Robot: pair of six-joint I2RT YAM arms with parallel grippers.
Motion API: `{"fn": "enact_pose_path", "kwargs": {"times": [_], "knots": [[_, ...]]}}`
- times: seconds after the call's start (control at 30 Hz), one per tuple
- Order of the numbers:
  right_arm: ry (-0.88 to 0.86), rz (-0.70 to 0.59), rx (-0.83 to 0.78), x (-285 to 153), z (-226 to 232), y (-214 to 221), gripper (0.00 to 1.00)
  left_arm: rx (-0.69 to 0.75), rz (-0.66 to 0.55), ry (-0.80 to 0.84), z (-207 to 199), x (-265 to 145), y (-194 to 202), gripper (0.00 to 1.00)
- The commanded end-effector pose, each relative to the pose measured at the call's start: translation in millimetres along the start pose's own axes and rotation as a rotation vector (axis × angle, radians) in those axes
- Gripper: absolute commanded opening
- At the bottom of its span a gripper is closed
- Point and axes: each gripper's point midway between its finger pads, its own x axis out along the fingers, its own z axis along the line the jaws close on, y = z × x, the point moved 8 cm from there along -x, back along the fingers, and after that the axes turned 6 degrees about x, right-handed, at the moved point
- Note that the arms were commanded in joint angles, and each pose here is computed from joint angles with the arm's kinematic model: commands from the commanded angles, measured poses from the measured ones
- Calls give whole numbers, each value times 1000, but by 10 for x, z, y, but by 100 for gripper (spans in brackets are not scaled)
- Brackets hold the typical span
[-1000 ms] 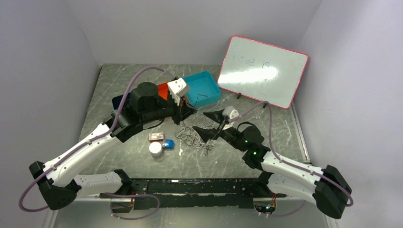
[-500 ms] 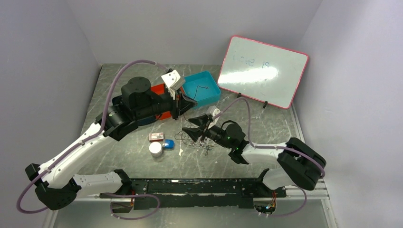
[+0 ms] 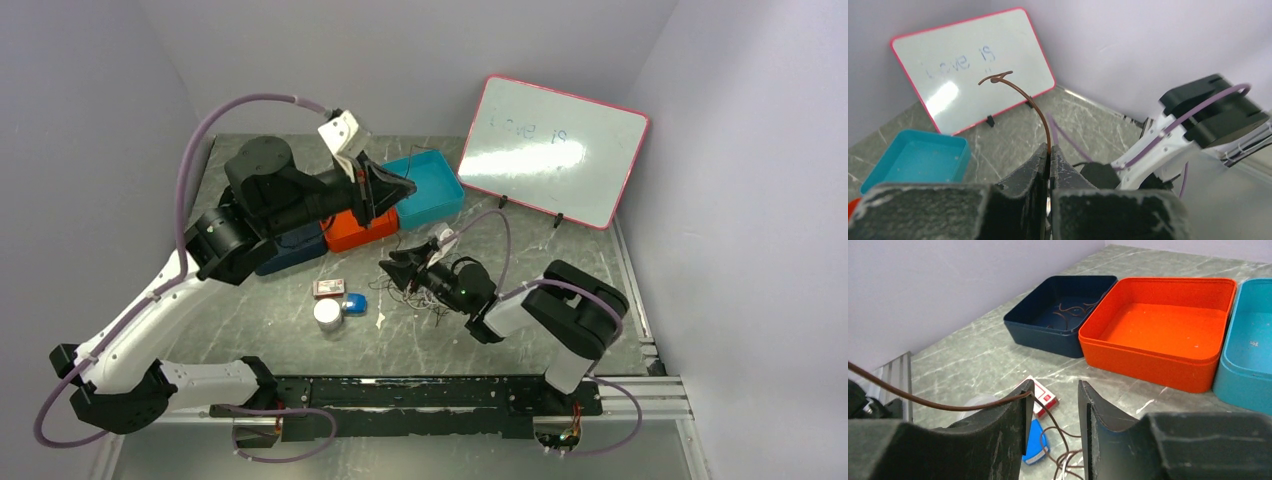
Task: Untangle the cables
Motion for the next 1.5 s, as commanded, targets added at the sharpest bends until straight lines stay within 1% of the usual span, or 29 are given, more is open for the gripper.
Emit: {"fn": "enact_pose_path", "kwargs": {"times": [0.0, 0.17, 0.23, 0.33, 0.57, 0.77, 0.97, 1.17, 1.47], "knots": [[8, -132, 29, 209, 11, -141, 41, -4, -63, 24, -72, -80, -317, 7], [40, -100, 46, 263, -62, -3, 40, 0, -102, 32, -102, -122, -533, 7], [55, -77, 48, 238, -85, 57, 38, 1, -103, 7, -82, -128, -598, 7], [94, -45, 52, 147, -128, 143, 34, 6, -123, -38, -52, -160, -703, 7], [188, 24, 57, -161, -217, 281, 28, 40, -191, -134, 19, -240, -1004, 7], [244, 66, 73, -467, -258, 374, 28, 75, -235, -224, 96, -291, -1241, 7], [284, 103, 67, -685, -282, 425, 28, 99, -293, -307, 154, -391, -1413, 7], [302, 124, 64, -806, -298, 474, 30, 131, -363, -377, 188, -539, -1628, 7], [336, 161, 78, -939, -339, 603, 30, 165, -492, -445, 186, -791, -1922, 7]]}}
